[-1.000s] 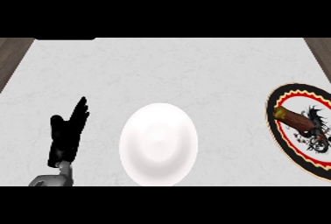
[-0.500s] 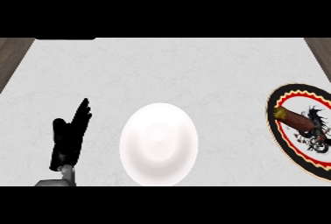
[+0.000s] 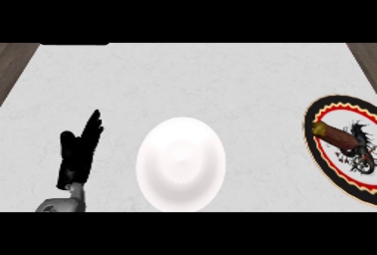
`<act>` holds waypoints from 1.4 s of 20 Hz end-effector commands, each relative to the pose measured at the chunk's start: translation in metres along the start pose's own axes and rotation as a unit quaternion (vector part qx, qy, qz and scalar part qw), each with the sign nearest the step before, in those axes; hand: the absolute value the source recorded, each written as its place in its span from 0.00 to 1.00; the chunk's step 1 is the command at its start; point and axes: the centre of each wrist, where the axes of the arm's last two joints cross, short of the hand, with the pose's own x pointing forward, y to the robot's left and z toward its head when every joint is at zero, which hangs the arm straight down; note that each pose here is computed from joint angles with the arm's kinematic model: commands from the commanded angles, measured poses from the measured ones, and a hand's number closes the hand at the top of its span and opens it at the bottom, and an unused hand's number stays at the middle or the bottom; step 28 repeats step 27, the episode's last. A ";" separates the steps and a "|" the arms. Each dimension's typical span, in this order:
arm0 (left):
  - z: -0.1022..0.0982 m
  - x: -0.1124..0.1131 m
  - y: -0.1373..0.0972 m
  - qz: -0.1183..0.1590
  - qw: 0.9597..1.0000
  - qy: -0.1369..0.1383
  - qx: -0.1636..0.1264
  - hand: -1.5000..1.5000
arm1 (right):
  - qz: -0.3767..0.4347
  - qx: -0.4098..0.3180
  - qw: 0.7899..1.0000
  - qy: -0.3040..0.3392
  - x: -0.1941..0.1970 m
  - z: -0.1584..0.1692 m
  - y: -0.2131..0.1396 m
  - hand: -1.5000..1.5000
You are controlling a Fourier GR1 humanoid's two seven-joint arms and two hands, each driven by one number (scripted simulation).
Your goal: Pick the sweet potato from the plate and place it in the plate
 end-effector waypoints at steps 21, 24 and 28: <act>0.008 0.003 0.000 0.003 1.000 -0.006 -0.008 0.50 | 0.020 -0.105 0.994 0.028 -0.020 0.032 -0.074 0.00; 0.011 0.001 -0.007 0.001 1.000 0.004 -0.010 0.50 | 0.032 -0.098 0.994 0.036 -0.031 0.046 -0.072 0.00; 0.006 -0.001 -0.004 0.002 1.000 -0.001 -0.003 0.50 | 0.044 -0.101 0.993 0.037 -0.034 0.049 -0.069 0.00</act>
